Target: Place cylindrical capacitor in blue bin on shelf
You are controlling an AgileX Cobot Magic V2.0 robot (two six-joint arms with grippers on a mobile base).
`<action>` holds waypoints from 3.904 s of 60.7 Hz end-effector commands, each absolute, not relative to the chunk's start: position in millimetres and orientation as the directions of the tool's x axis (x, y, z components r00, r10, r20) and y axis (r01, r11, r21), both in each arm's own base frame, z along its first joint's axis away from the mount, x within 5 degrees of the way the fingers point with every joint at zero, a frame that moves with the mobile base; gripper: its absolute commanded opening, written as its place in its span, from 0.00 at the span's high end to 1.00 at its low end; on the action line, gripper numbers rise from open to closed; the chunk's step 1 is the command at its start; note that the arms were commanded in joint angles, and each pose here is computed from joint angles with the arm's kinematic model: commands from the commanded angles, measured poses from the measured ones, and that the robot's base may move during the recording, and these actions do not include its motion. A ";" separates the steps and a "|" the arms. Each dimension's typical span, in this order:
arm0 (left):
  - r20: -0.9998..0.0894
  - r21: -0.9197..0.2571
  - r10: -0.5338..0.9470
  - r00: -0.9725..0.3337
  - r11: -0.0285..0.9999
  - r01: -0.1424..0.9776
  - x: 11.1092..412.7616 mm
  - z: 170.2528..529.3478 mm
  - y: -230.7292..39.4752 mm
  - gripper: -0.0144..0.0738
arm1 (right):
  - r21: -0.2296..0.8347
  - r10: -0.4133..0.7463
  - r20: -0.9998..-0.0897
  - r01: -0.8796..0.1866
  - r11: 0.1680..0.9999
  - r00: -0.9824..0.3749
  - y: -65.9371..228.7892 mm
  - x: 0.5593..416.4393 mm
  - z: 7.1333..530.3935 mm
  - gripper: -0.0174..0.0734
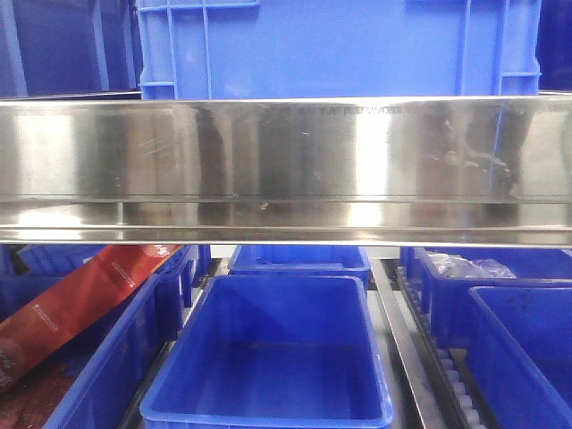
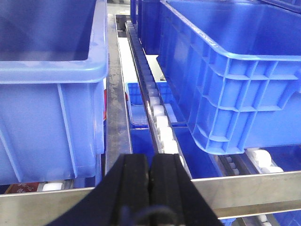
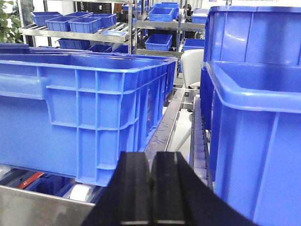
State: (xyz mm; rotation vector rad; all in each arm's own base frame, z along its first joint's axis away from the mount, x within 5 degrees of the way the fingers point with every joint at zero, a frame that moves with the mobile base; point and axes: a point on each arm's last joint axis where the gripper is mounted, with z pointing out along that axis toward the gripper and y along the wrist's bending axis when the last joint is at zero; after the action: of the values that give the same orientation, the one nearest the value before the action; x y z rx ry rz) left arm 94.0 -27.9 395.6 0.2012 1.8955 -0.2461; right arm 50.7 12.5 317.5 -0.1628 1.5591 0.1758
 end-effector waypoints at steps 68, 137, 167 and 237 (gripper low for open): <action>-0.999 -0.050 -0.050 -0.012 0.998 0.049 58.6 263.0 -2.7 0.96 | 0.005 0.010 -1.000 -0.204 0.979 0.027 11.8 50.6 318.9 0.92; -0.997 -0.053 -0.059 0.050 0.992 0.118 56.0 210.4 -6.4 0.96 | 0.006 0.012 -1.000 -0.205 0.979 0.026 11.8 50.6 318.9 0.92; -0.997 -0.053 -0.059 0.050 0.992 0.118 56.0 210.4 -6.4 0.96 | 0.001 0.001 -1.000 -0.182 0.983 0.000 10.8 52.3 311.8 0.92; -0.997 -0.053 -0.059 0.050 0.992 0.118 56.0 210.4 -6.4 0.96 | 0.043 0.044 -0.999 0.052 0.998 -0.023 -2.7 56.4 203.0 0.92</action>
State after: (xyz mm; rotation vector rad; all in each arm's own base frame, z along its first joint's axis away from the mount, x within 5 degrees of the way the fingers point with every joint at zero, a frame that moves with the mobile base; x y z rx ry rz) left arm 56.6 -6.1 207.9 0.0450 1.5395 -0.1263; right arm 56.8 -2.2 201.1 0.0793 1.6231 0.0051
